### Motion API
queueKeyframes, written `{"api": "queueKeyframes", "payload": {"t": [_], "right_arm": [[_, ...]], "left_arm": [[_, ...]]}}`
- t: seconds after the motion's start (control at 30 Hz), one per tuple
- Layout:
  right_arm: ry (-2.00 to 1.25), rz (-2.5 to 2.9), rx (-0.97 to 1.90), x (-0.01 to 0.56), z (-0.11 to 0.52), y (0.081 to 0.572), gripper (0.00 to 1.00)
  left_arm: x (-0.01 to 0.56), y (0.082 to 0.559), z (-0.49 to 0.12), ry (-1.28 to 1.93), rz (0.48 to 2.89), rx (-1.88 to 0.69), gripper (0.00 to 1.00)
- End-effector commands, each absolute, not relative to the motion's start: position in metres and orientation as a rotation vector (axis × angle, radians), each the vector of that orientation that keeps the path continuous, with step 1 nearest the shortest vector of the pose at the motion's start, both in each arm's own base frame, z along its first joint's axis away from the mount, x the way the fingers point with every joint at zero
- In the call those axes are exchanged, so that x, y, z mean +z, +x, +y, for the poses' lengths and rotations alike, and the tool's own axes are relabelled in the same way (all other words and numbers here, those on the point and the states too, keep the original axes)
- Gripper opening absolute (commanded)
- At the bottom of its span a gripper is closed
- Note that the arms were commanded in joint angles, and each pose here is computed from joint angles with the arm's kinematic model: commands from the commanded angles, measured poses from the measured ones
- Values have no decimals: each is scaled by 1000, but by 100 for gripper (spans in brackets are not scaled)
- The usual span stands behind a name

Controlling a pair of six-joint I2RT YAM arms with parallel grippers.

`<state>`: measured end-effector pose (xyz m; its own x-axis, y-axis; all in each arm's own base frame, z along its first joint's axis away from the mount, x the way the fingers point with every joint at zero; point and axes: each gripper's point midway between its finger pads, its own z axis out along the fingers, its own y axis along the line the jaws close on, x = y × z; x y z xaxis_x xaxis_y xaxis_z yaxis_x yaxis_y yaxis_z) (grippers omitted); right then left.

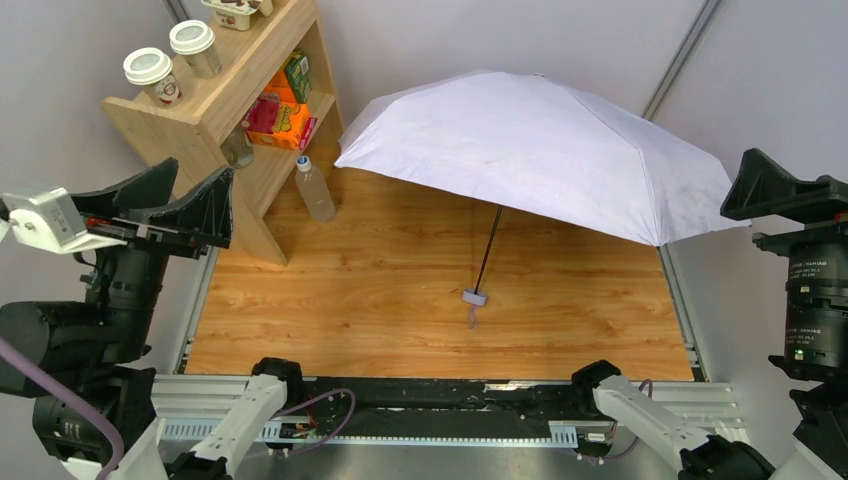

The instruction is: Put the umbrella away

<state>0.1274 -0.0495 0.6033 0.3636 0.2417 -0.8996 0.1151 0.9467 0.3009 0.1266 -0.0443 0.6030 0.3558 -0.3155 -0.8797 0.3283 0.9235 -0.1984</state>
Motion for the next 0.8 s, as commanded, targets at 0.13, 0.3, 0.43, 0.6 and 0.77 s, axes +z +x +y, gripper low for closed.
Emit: {"api": "queueKeyframes", "payload": {"t": [0.13, 0.3, 0.43, 0.6, 0.77], "right_arm": [[575, 1152, 65, 582, -77, 122, 100], [723, 1198, -1, 554, -96, 114, 100], [796, 1192, -60, 534, -111, 103, 100], [768, 1170, 58, 532, -113, 81, 100], [451, 1135, 301, 544, -75, 53, 100]], "left_arm": [[508, 169, -25, -172, 1418, -322, 89], [409, 191, -41, -173, 1661, -367, 89], [332, 212, -84, -189, 1813, -618, 82], [279, 234, -169, -38, 1754, -1162, 84], [247, 233, -255, 237, 1781, -1108, 85]]}}
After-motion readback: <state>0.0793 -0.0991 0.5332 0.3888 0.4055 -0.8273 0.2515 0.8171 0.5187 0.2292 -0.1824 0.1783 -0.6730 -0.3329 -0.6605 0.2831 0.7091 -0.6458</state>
